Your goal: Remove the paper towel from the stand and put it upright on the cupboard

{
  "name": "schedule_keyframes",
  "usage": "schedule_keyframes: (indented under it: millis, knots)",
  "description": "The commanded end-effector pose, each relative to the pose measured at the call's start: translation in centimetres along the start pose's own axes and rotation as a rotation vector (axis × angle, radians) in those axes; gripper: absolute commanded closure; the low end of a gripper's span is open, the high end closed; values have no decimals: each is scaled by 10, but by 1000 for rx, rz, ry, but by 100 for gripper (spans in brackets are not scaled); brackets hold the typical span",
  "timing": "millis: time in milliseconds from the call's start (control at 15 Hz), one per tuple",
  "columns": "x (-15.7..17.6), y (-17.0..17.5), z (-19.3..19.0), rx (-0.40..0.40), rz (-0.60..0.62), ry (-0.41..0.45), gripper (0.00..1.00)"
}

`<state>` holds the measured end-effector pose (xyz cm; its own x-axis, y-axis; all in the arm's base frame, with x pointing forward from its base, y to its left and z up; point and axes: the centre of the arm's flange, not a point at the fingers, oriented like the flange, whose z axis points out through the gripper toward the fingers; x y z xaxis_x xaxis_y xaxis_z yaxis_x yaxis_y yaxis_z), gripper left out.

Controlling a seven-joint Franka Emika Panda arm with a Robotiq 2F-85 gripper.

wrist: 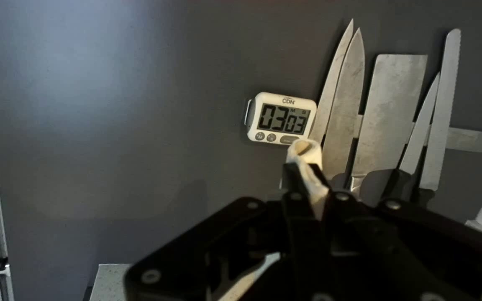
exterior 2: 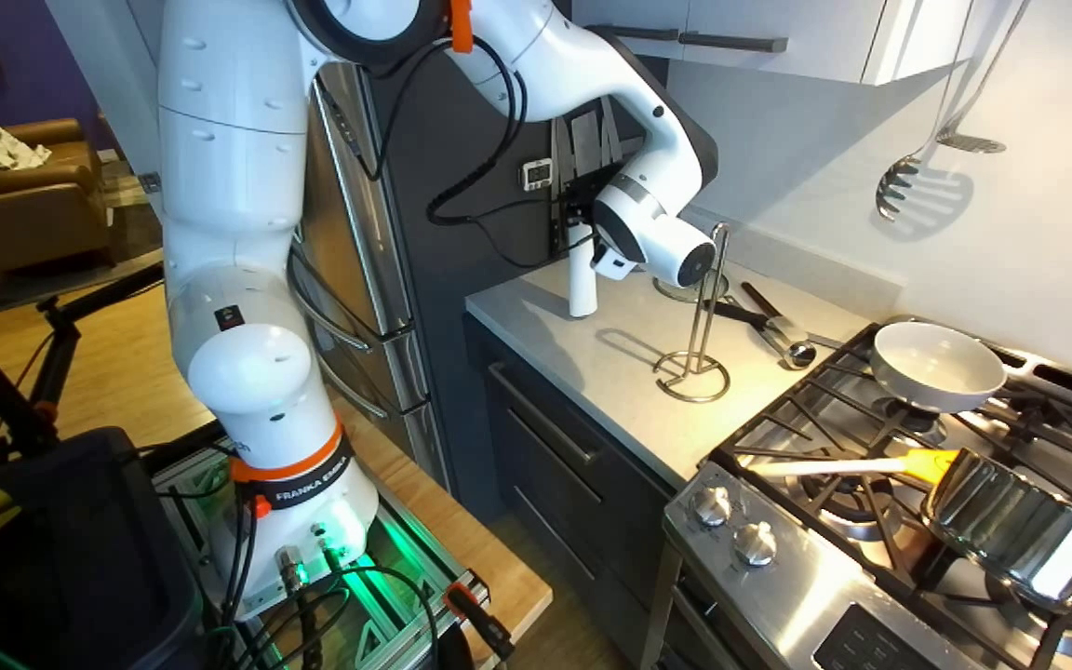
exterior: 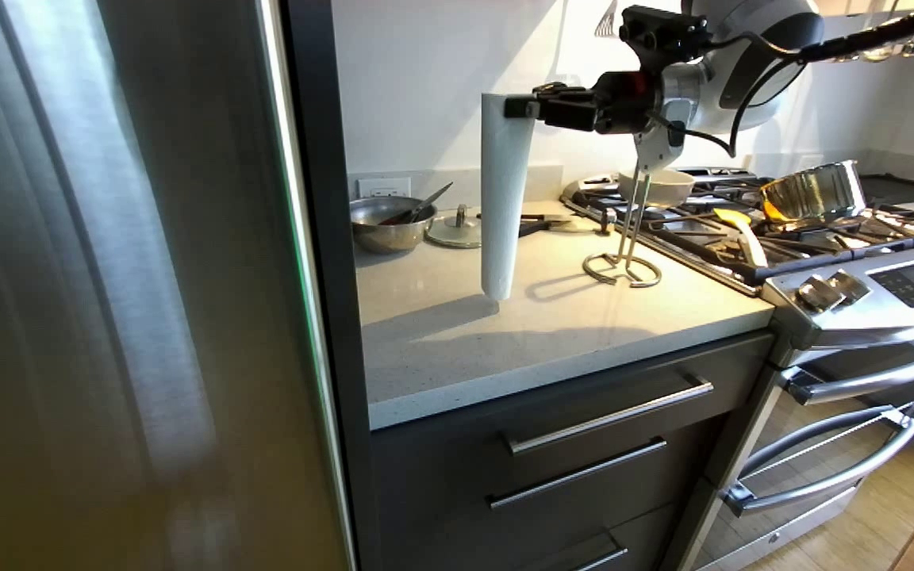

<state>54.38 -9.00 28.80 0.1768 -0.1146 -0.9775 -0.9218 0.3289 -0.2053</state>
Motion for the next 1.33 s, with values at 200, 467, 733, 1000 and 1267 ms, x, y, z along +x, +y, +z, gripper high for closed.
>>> schedule_keyframes:
  millis: [200,467,733,1000,1267]
  knots:
    - [6,13,-10,31,25,-3,90]
    - [10,17,-12,28,21,-3,88]
    - [12,20,-16,25,20,0,45]
    - [16,26,-21,32,19,4,14]
    - [20,33,-27,40,18,11,0]
